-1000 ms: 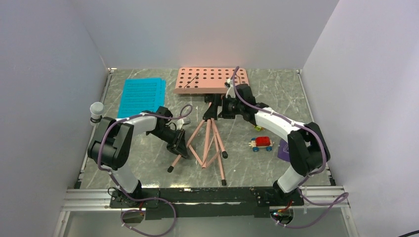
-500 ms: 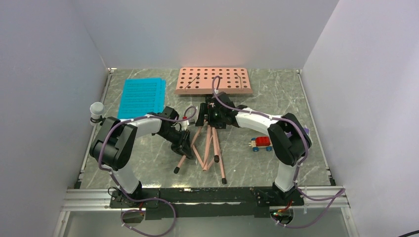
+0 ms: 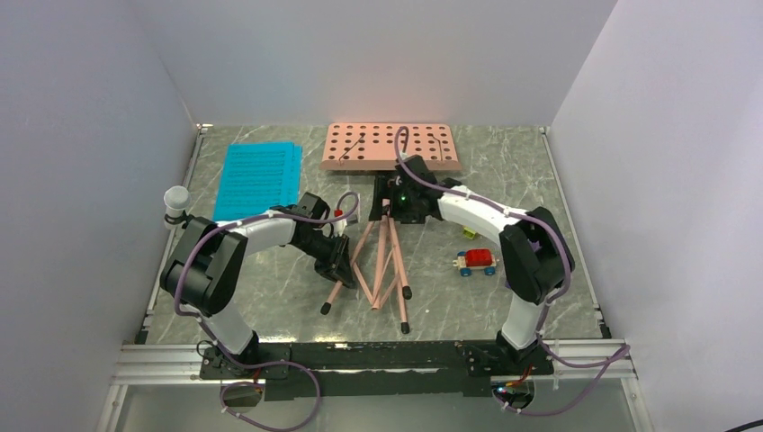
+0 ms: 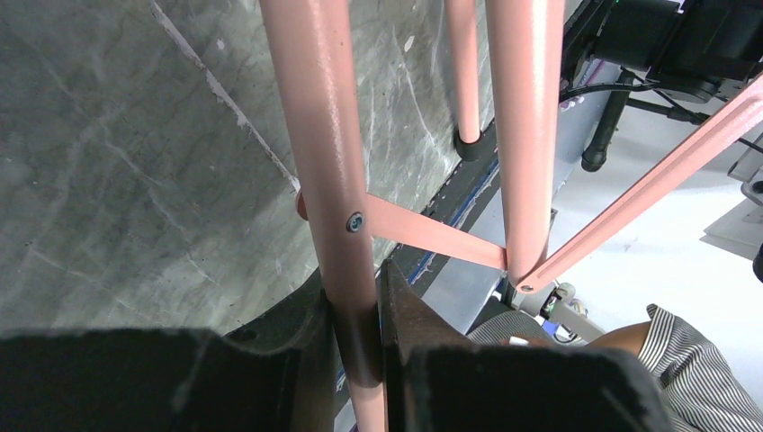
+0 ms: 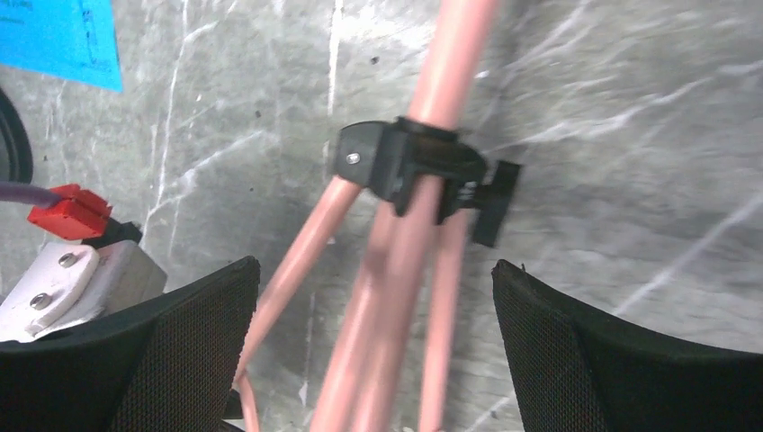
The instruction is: Pack up the instrument practice props
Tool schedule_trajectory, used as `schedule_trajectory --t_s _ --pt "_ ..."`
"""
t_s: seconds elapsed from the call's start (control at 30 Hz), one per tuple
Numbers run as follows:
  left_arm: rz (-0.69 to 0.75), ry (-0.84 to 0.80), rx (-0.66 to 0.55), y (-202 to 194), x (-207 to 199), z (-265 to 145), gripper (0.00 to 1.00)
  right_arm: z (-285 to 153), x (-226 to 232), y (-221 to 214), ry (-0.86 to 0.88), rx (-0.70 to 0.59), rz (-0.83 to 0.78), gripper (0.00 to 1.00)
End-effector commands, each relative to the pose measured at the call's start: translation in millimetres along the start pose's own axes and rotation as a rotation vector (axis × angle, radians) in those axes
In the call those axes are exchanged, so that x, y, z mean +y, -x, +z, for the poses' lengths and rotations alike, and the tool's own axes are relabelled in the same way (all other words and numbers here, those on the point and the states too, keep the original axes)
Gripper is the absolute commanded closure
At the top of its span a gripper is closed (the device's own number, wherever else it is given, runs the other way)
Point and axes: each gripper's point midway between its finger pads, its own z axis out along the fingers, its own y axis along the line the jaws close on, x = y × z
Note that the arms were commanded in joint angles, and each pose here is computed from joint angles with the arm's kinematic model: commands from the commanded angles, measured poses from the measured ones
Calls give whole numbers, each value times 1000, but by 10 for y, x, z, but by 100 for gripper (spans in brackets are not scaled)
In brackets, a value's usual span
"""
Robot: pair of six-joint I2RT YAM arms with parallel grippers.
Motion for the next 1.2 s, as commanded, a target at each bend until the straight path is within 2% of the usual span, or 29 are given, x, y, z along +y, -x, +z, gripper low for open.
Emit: schedule_trajectory --t_s 0.0,0.1,0.4,0.53,0.57,0.63,0.7,0.77,0.83,1.07,1.17 --pt "344 -53 -167 476 -255 -97 87 -235 -149 159 -41 -16 -40 0" --pt "353 -60 -169 519 -286 -107 87 -158 -193 71 -48 7 -29 0" --pt "358 -78 -169 546 -342 -114 85 282 133 -102 30 50 -4 0" --pt "380 -71 -168 576 -381 -111 84 464 55 -272 -41 75 14 0" --pt "392 -66 -169 586 -395 -112 83 493 15 -315 -63 79 19 3" --pt "414 -52 -171 605 -420 -108 79 535 -97 -413 -117 94 50 19" --pt "430 -32 -167 622 -425 -100 71 562 -190 -493 -152 104 63 32" --pt "442 -6 -165 646 -413 -105 62 577 -248 -537 -171 109 73 39" --pt "451 4 -161 655 -421 -118 57 590 -275 -559 -179 111 80 52" --pt "539 8 -169 594 -561 -329 43 624 -277 -503 -174 93 70 70" --pt "547 58 -228 654 -568 -483 33 615 -278 -491 -166 91 61 94"
